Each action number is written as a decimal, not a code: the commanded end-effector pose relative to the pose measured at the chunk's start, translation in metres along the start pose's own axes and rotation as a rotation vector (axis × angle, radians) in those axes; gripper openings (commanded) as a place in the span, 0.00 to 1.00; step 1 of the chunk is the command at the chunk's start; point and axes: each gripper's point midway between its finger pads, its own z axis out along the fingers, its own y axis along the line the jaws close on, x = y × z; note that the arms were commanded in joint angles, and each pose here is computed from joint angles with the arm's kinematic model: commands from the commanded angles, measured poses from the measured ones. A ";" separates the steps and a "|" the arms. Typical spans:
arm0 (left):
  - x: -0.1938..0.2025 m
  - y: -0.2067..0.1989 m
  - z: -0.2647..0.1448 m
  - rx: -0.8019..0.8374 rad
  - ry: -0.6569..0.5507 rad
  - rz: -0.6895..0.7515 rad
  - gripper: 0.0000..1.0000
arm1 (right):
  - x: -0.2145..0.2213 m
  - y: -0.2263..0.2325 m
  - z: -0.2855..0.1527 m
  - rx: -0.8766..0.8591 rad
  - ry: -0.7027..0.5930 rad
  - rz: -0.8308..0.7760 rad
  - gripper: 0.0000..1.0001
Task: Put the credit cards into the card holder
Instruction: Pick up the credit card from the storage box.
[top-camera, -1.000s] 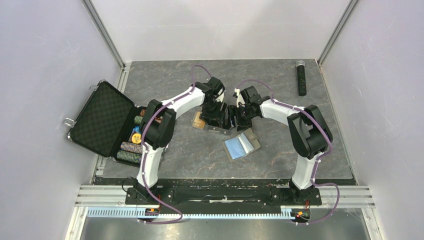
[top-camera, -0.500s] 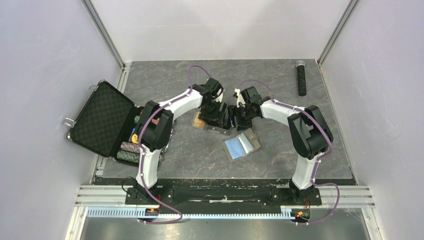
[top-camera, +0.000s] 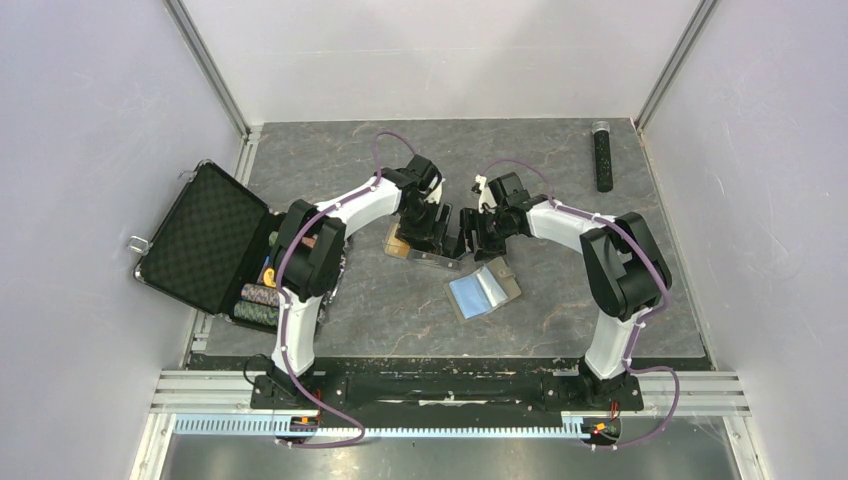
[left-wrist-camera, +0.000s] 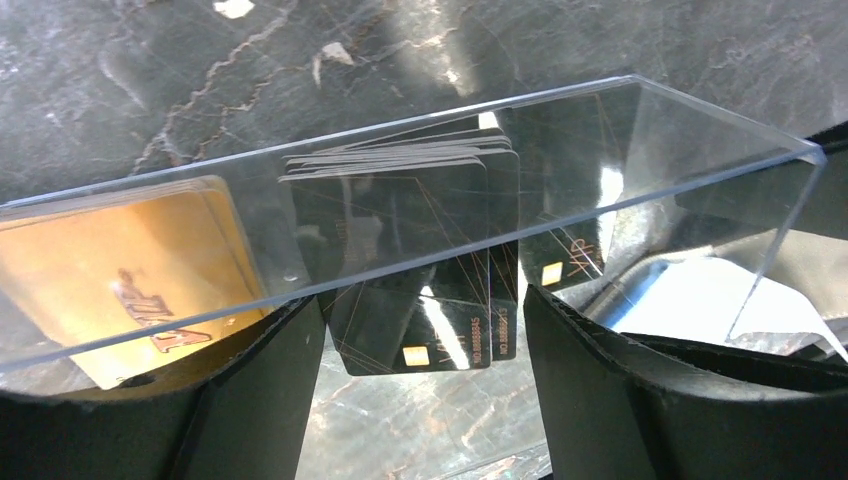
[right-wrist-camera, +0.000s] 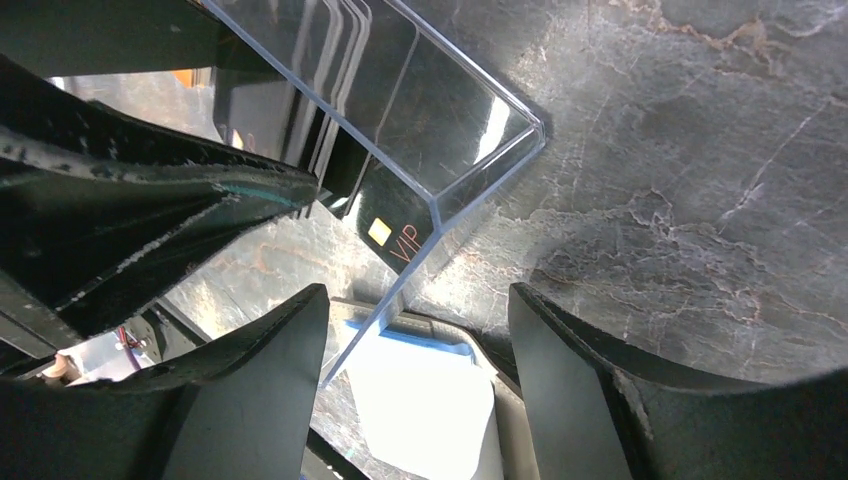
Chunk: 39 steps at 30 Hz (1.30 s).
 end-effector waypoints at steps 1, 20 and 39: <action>-0.008 -0.028 -0.004 0.114 -0.026 0.024 0.78 | -0.014 0.019 -0.012 -0.071 -0.058 -0.011 0.69; -0.031 -0.012 -0.038 0.102 -0.172 -0.011 0.88 | -0.018 0.019 -0.019 -0.088 -0.088 0.007 0.71; -0.004 -0.021 0.007 0.169 -0.028 -0.004 0.77 | -0.021 0.018 -0.018 -0.115 -0.091 0.034 0.68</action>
